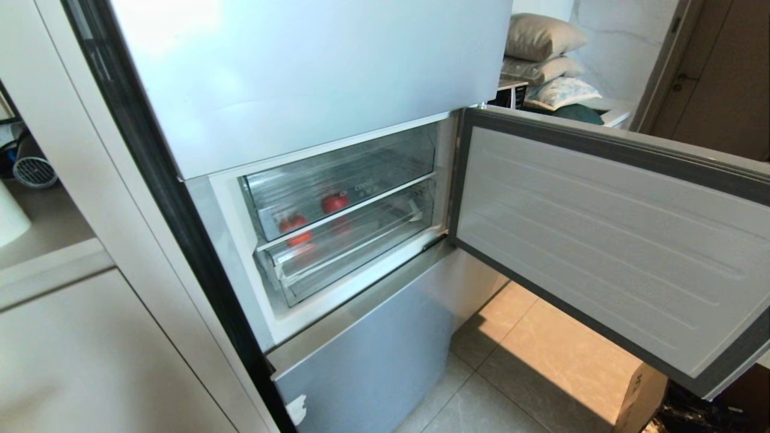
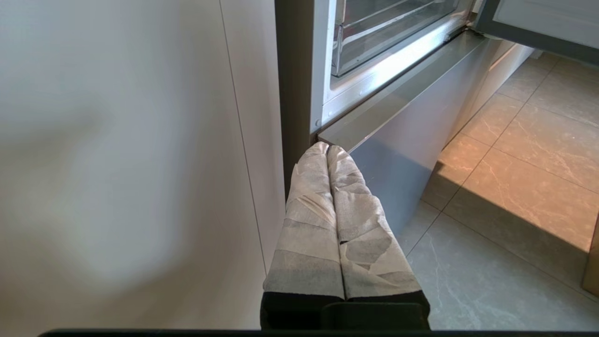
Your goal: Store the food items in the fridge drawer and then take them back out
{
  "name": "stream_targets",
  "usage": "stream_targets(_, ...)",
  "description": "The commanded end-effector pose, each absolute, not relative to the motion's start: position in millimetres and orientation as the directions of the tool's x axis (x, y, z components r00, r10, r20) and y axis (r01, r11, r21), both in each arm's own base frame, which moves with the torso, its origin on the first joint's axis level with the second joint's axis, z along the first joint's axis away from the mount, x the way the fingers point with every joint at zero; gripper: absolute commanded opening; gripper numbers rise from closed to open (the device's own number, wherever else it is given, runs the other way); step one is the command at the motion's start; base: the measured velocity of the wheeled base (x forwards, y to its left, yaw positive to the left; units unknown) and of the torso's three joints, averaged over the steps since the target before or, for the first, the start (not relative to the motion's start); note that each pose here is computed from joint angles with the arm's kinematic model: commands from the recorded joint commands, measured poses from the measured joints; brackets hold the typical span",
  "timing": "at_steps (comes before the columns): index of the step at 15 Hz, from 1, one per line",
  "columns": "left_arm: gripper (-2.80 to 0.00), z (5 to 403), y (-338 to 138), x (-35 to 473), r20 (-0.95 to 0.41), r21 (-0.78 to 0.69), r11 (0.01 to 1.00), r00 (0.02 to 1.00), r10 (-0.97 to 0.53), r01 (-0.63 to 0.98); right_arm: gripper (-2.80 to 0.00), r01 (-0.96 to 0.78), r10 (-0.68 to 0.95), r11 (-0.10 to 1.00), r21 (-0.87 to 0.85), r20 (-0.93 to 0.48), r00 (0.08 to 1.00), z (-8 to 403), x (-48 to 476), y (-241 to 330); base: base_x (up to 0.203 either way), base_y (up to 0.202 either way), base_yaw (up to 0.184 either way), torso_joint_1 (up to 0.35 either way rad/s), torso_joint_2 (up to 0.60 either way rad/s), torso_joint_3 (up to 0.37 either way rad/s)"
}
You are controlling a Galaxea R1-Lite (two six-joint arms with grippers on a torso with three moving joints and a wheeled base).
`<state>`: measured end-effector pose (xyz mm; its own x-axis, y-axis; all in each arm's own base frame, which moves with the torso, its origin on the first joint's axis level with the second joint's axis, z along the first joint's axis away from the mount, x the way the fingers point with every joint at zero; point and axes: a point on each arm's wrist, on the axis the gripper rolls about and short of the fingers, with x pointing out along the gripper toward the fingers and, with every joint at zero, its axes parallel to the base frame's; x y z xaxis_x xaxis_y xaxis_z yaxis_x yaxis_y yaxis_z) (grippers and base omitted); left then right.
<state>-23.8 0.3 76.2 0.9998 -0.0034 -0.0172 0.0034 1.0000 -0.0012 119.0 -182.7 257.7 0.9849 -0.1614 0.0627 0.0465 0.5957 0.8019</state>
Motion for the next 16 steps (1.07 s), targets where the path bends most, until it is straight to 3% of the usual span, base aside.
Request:
stream_targets(1,-2.8,76.2,0.3,-23.9,-0.017,-0.001,1.0,1.0,-0.003,0.003,-2.8,0.079,-0.27,0.643,0.762,0.129,0.954,270.1,104.4,-176.6,0.0,0.0,0.0,0.0,0.0,0.0)
stream_targets(3,-2.8,76.2,0.3,-23.9,-0.017,-0.001,1.0,1.0,-0.003,0.003,-2.8,0.116,-0.352,0.663,0.74,0.172,0.92,271.9,98.9,-179.3,0.0,0.0,0.0,0.0,0.0,0.0)
stream_targets(7,-2.8,76.2,0.3,-23.9,-0.017,-0.001,1.0,1.0,-0.003,0.003,-2.8,0.111,-0.363,0.676,0.728,0.198,0.911,274.8,104.4,-191.0,0.0,0.0,0.0,0.0,0.0,0.0)
stream_targets(12,-2.8,76.2,0.3,-23.9,-0.017,-0.001,1.0,1.0,-0.003,0.003,-2.8,0.322,-0.589,0.532,0.784,0.069,0.805,228.5,129.9,-243.4,0.0,0.0,0.0,0.0,0.0,0.0)
stream_targets(16,-2.8,76.2,0.3,-23.9,-0.017,-0.001,1.0,1.0,-0.003,0.003,-2.8,0.306,-0.435,0.534,0.788,-0.054,0.899,190.9,182.8,-222.4,0.0,0.0,0.0,0.0,0.0,0.0)
